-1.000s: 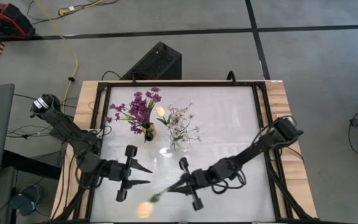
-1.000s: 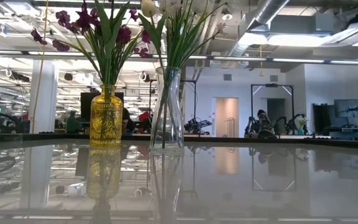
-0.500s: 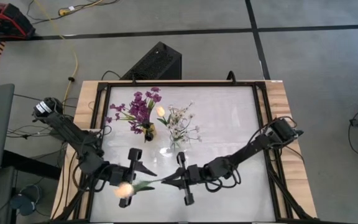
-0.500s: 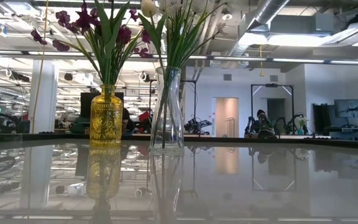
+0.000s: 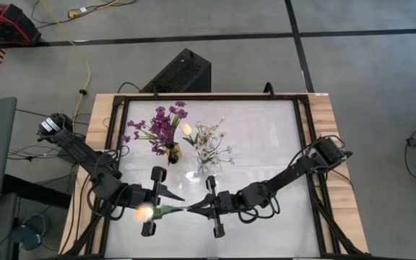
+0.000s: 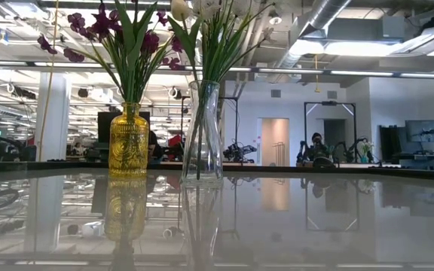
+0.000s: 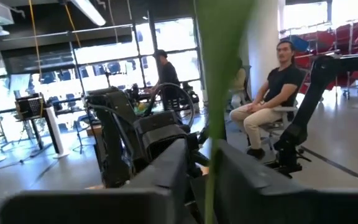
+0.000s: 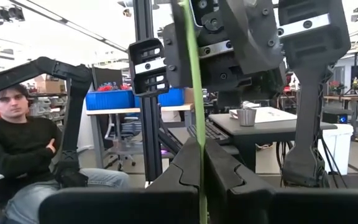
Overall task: Sort flowers into vase by color
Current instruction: Put the white tulip into the transparent vase
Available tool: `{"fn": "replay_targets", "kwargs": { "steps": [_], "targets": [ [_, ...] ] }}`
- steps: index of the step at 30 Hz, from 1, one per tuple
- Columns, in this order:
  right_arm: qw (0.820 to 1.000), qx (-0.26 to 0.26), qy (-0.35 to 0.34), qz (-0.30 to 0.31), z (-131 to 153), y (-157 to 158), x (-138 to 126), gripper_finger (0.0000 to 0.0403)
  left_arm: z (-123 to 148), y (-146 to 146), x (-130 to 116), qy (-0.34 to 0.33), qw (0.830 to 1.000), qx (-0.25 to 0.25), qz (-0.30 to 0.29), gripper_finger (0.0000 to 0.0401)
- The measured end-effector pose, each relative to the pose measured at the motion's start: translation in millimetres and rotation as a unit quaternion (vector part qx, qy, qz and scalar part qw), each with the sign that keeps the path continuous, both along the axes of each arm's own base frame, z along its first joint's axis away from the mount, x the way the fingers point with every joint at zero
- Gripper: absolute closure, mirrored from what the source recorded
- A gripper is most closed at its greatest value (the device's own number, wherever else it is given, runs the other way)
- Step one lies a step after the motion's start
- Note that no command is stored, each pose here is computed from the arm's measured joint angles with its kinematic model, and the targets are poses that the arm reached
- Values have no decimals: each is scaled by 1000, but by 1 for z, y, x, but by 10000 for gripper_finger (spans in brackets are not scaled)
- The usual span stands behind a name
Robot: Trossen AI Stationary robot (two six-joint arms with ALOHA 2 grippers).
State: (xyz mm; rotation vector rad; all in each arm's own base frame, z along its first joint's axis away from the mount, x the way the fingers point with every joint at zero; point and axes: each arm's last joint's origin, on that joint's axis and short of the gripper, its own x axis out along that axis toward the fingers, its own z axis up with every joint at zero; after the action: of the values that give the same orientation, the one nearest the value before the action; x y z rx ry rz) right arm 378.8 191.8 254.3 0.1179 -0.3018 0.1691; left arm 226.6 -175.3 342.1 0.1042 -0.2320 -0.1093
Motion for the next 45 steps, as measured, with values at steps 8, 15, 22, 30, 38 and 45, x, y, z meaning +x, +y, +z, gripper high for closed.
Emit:
{"fn": "replay_targets", "kwargs": {
  "steps": [8, 15, 22, 30, 38, 45],
  "targets": [
    [1000, 0, 8, 8, -2, 5, -2, 268, 0, -3, -3, 7, 1000, 2, 0, 399],
    [987, -82, 132, 38, 7, 22, -25, 157, 5, -2, -26, 51, 999, -5, -2, 400],
    [929, -73, 363, 22, -7, 24, -70, 128, -28, -10, -36, 187, 982, -15, 34, 401],
    [908, -40, 373, -186, -73, -21, -81, 128, -73, -40, 4, 171, 980, 14, 100, 401],
    [928, -14, 307, -209, -113, -92, -65, 127, -65, -17, 33, 116, 975, 85, 170, 401],
    [948, -16, 256, -190, -116, -128, -61, 127, -30, 13, 26, 84, 971, 95, 203, 401]
  ]
}}
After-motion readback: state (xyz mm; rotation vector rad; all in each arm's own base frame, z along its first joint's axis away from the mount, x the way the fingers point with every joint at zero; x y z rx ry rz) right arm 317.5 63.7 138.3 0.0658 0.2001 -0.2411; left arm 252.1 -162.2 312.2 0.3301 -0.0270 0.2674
